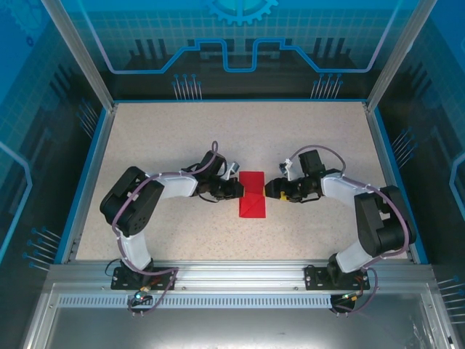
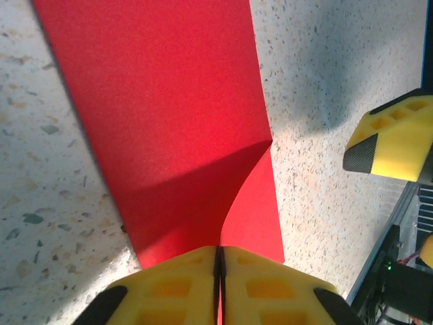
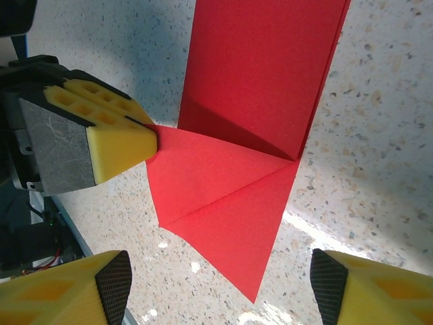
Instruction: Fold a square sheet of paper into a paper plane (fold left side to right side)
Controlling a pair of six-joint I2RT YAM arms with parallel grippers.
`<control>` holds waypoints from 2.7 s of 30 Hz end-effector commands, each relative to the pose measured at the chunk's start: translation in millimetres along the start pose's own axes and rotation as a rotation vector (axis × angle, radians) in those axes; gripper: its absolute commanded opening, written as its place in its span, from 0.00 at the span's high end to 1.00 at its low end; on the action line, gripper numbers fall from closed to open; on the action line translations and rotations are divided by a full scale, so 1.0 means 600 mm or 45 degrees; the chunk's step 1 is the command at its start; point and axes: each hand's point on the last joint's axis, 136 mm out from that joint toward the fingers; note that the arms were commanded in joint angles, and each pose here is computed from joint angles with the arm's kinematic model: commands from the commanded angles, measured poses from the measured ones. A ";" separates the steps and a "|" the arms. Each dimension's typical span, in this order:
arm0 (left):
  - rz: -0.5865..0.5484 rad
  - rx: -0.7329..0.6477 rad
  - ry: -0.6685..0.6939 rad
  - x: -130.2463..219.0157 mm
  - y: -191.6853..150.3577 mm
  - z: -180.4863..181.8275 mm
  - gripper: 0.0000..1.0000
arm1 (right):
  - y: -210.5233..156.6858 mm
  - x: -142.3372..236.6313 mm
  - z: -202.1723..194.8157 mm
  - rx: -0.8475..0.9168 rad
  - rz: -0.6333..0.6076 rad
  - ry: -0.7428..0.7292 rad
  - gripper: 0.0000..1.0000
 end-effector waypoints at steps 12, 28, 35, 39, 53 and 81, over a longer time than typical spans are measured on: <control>-0.046 -0.028 0.054 0.032 -0.011 0.007 0.92 | 0.014 -0.047 0.043 0.000 0.078 0.125 0.29; -0.101 -0.037 0.058 0.051 -0.001 -0.004 0.69 | 0.029 -0.085 0.068 0.038 0.135 0.136 0.87; -0.315 -0.009 -0.022 0.139 0.022 -0.035 0.32 | 0.069 -0.015 0.108 0.110 -0.024 0.282 0.95; -0.482 -0.013 -0.103 0.212 0.031 -0.072 0.13 | 0.101 0.064 0.174 0.229 -0.163 0.450 0.93; -0.885 -0.273 -0.672 0.447 0.019 -0.291 0.01 | 0.116 0.251 0.426 0.629 -0.289 0.807 0.91; -0.788 -0.484 -0.574 0.425 0.004 -0.354 0.90 | 0.084 0.226 0.443 0.575 -0.206 0.703 0.63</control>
Point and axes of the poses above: each hand's point on the last joint's axis, 136 mm out from that joint toward the fingers, its own x axis back along the fingers, its own z axis along the line the jaws close on, y = z × x
